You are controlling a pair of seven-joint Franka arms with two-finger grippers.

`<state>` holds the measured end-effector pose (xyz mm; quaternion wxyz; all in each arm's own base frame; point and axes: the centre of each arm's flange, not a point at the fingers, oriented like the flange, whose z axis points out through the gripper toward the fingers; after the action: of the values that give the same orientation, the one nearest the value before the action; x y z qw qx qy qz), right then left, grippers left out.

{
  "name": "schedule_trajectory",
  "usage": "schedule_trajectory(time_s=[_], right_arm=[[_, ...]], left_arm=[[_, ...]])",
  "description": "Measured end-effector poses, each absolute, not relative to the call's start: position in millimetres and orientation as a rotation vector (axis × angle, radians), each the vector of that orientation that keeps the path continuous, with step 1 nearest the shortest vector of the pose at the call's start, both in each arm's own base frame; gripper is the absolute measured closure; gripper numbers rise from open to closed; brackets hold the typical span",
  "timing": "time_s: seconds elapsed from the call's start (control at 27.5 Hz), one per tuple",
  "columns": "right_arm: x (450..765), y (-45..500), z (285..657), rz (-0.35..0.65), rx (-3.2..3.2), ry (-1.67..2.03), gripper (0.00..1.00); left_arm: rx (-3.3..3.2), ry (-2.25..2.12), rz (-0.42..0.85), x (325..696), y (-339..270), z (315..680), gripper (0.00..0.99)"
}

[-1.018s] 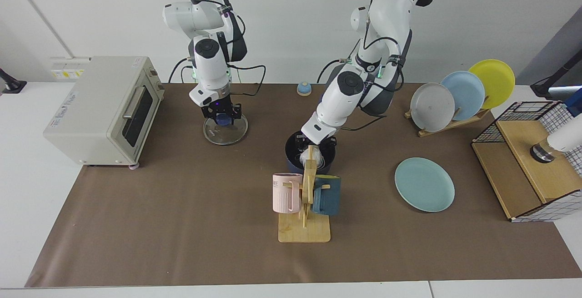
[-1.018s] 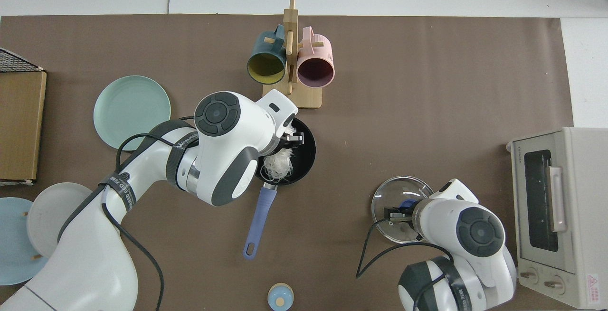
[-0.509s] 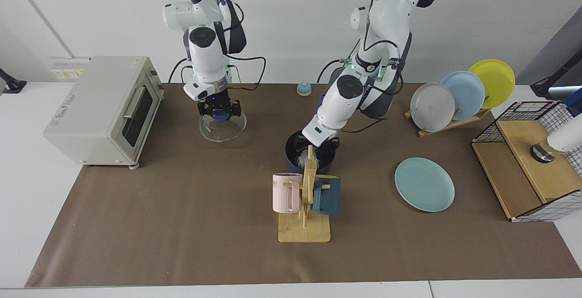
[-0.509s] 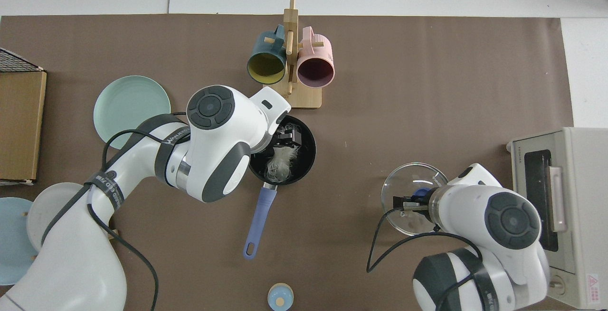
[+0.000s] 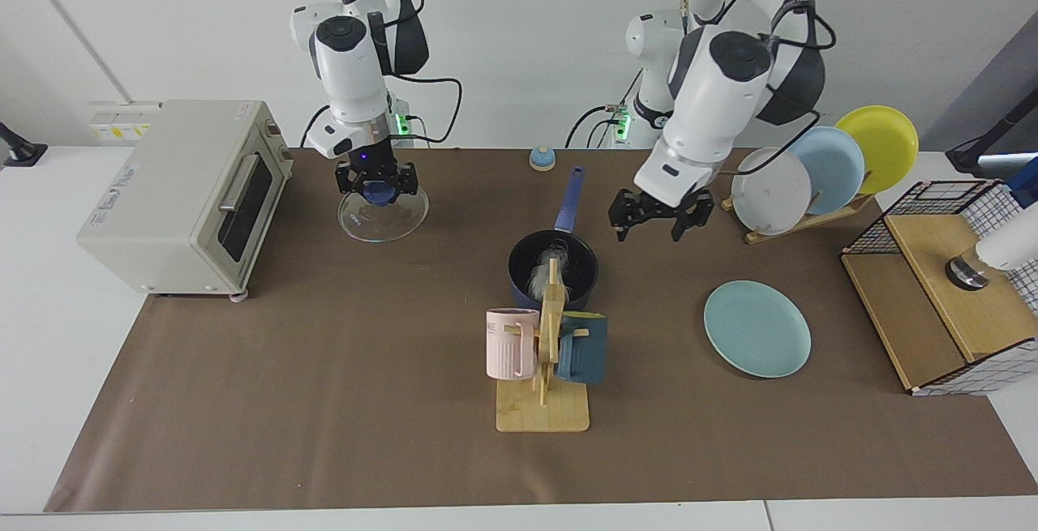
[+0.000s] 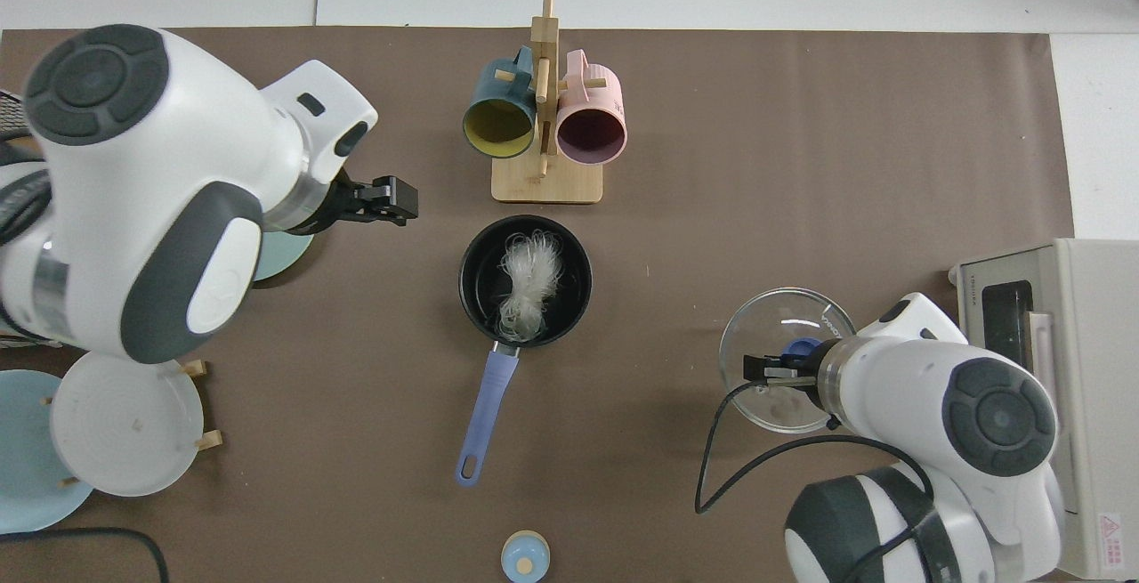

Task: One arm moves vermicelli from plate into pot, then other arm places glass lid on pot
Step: 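Withdraw the left gripper while the right gripper lifts the glass lid, then carry the glass lid over the pot with the right gripper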

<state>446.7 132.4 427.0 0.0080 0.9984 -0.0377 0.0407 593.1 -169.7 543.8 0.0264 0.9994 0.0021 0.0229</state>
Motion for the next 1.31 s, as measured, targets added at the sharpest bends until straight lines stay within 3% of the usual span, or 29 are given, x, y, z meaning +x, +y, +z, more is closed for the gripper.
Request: schedule_trajectory(time_s=[0.25, 0.62, 0.8, 1.31], right_arm=[[464.9, 198.8, 467.4, 0.098, 3.125, -0.21, 0.57], [496.1, 268.6, 493.7, 0.081, 3.167, -0.32, 0.57], [513.5, 305.6, 485.9, 0.061, 3.146, -0.384, 0.57], [540.8, 418.3, 438.1, 0.13, 3.108, -0.538, 0.57]], left_arm=[[3.145, -0.031, 0.059, 582.7, -84.8, 585.8, 0.0], [3.156, 0.042, 0.033, 581.3, -31.5, 590.3, 0.0], [3.12, 0.078, 0.025, 581.6, -24.4, 589.2, 0.0], [3.093, 0.066, 0.03, 581.1, -36.6, 590.9, 0.0]])
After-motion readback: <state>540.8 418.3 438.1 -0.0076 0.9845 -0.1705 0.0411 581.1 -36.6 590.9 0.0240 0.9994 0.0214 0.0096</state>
